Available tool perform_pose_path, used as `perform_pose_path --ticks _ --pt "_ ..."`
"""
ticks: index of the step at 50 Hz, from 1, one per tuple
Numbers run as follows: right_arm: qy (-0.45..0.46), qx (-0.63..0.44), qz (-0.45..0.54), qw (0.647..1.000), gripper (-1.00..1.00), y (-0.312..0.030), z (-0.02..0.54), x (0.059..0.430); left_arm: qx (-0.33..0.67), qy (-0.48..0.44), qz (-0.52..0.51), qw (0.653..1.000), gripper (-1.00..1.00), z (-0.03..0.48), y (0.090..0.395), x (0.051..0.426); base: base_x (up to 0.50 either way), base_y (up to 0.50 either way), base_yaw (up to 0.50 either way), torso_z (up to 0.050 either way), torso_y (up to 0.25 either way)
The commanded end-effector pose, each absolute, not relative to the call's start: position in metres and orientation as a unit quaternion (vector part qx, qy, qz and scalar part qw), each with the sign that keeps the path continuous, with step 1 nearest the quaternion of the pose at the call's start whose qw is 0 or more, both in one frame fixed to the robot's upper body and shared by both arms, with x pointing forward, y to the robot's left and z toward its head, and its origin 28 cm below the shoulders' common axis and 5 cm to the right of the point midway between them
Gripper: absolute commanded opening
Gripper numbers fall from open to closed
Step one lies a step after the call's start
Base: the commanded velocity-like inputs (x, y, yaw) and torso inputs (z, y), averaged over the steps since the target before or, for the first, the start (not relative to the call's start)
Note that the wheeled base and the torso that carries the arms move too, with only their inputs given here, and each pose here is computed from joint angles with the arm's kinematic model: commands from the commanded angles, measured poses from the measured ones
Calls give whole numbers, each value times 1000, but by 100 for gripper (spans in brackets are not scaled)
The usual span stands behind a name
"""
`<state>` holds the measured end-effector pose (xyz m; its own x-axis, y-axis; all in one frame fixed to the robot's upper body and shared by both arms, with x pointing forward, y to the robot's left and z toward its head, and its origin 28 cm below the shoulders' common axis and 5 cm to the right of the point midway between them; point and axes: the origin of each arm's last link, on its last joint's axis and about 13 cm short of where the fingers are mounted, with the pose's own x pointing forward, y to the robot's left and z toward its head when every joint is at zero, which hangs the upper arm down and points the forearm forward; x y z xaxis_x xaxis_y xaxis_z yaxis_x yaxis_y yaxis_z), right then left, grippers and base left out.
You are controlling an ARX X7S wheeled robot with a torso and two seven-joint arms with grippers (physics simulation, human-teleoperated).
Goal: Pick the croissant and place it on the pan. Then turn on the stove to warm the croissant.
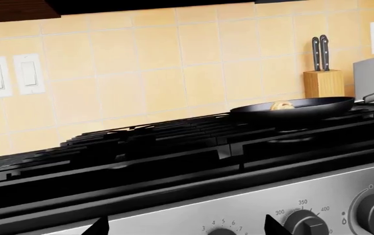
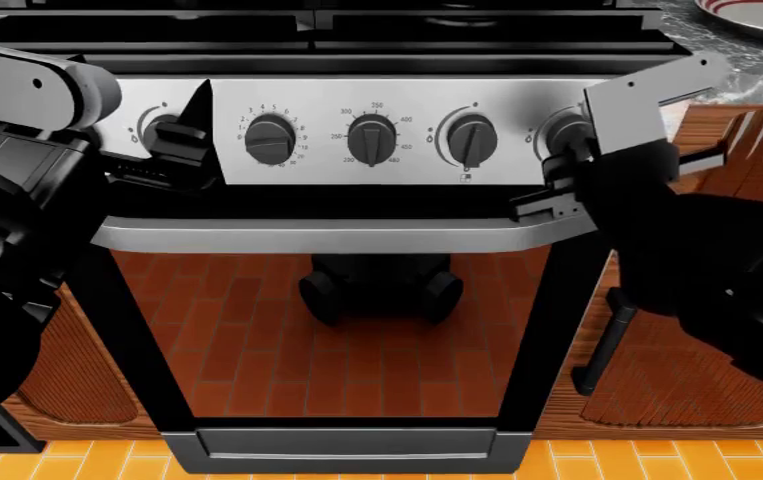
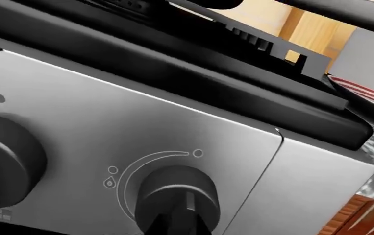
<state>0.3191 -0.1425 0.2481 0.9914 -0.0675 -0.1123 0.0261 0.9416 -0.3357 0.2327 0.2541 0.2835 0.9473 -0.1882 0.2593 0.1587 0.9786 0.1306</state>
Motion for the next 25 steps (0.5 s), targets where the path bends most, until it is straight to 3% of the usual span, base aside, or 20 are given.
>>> perform_pose_path --ticks 1,25 --pt "72 -200 -12 977 -100 -145 247 320 54 -137 -89 985 100 284 254 233 0 0 3 0 0" --pt "83 -218 -11 972 -100 -152 249 320 55 -138 -89 985 100 284 254 233 1 0 0 0 0"
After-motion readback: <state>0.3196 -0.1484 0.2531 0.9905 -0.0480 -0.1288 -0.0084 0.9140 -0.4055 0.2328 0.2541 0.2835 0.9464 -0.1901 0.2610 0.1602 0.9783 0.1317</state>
